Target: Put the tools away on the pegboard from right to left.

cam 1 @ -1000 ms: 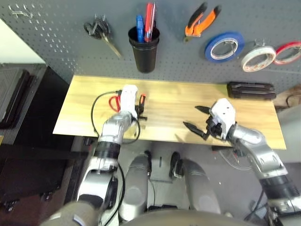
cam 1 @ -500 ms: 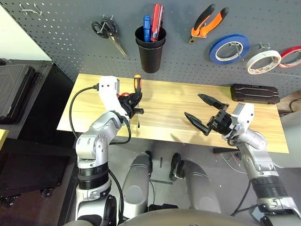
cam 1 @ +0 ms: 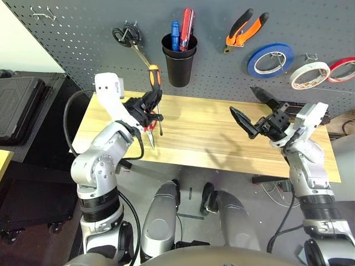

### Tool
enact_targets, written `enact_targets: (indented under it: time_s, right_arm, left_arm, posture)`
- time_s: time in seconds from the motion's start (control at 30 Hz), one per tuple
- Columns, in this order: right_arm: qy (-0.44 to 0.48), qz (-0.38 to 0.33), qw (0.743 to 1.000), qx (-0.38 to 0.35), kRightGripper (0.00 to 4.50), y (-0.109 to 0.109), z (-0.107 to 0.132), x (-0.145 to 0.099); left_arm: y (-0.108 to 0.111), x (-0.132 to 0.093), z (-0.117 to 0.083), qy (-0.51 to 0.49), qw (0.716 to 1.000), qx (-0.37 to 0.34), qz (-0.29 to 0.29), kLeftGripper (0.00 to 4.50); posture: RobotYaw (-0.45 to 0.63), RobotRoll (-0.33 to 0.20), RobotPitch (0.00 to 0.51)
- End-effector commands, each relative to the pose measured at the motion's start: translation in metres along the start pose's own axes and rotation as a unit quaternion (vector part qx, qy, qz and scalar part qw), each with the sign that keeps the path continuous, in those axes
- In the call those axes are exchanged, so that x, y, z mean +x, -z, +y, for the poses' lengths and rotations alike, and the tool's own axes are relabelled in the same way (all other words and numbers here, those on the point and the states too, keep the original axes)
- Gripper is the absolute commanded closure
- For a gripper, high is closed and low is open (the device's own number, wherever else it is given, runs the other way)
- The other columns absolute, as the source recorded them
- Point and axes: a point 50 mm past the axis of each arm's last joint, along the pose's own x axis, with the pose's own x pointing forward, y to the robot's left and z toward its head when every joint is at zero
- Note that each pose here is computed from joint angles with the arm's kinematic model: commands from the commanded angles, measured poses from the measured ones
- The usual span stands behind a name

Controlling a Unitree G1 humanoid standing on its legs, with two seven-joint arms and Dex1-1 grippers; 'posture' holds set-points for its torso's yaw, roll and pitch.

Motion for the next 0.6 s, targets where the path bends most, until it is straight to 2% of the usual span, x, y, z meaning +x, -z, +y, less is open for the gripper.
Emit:
enact_targets:
  time_s: [0.03, 0.27, 0.6]
  right_arm:
    - [-0.002, -0.011, 1.000, 0.000, 0.00, -0.009, -0.002, 0.002]
    - [-0.012, -0.010, 1.000, 0.009, 0.00, -0.011, 0.000, 0.004]
    - [-0.010, 0.002, 1.000, 0.010, 0.00, -0.009, 0.000, 0.003]
  left_arm:
    - [-0.022, -0.003, -0.003, 0.011, 0.999, 0.009, -0.040, 4.01]
    - [-0.063, 0.007, -0.013, 0.027, 0.994, 0.002, -0.106, 4.01]
    - [-0.119, 0.035, -0.034, 0.049, 0.976, -0.047, -0.209, 4.01]
  posture:
    - [0.26, 0.000, 0.187]
    - [0.26, 0.000, 0.187]
    - [0.23, 0.000, 0.182]
